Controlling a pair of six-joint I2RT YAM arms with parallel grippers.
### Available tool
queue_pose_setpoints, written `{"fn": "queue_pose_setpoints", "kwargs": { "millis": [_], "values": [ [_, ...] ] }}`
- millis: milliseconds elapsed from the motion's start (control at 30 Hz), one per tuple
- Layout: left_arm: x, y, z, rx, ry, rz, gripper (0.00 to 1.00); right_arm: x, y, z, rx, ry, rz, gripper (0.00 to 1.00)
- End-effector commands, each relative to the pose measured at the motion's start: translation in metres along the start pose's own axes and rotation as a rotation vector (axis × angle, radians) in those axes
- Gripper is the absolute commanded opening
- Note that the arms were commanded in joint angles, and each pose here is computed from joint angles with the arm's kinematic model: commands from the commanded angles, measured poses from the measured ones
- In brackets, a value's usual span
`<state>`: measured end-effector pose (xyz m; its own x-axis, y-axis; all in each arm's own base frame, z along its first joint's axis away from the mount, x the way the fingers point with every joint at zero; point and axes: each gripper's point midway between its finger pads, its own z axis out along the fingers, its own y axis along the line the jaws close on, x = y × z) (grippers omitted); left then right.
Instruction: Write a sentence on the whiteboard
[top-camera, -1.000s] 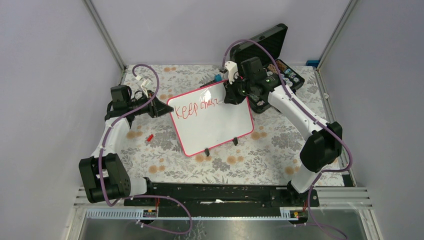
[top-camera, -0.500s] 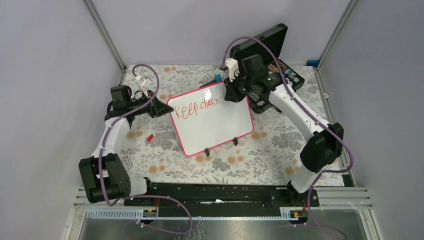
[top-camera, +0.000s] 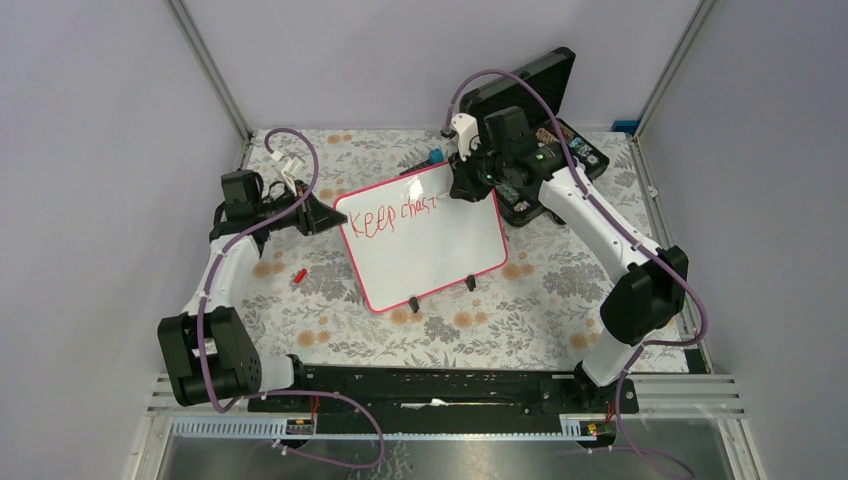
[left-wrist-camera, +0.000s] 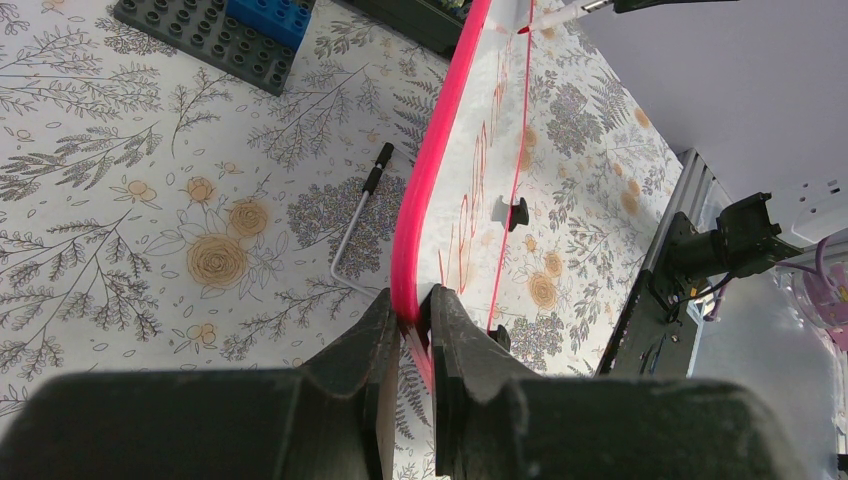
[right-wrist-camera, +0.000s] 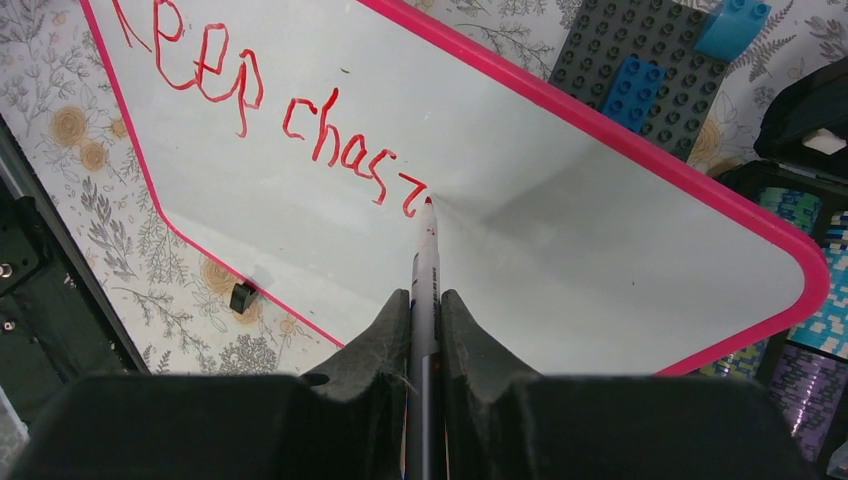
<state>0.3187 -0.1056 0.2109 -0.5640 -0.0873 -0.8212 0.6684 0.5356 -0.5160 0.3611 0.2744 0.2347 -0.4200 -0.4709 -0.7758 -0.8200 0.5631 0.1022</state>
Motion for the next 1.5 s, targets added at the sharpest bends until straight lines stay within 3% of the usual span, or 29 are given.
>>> {"fn": "queue_pose_setpoints", "kwargs": {
  "millis": [0, 633, 1467],
  "values": [
    [-0.010, -0.004, 0.003, 0.016, -0.014, 0.120, 0.00, -0.030, 0.002, -0.019, 0.003, -0.086, -0.036, 0.00],
    [-0.011, -0.004, 0.003, 0.014, -0.014, 0.121, 0.00, -0.037, 0.003, -0.012, -0.023, -0.092, -0.027, 0.00],
    [-0.010, -0.003, 0.003, 0.012, -0.014, 0.123, 0.00, -0.016, 0.004, 0.003, -0.037, -0.043, -0.013, 0.00]
  ]
}}
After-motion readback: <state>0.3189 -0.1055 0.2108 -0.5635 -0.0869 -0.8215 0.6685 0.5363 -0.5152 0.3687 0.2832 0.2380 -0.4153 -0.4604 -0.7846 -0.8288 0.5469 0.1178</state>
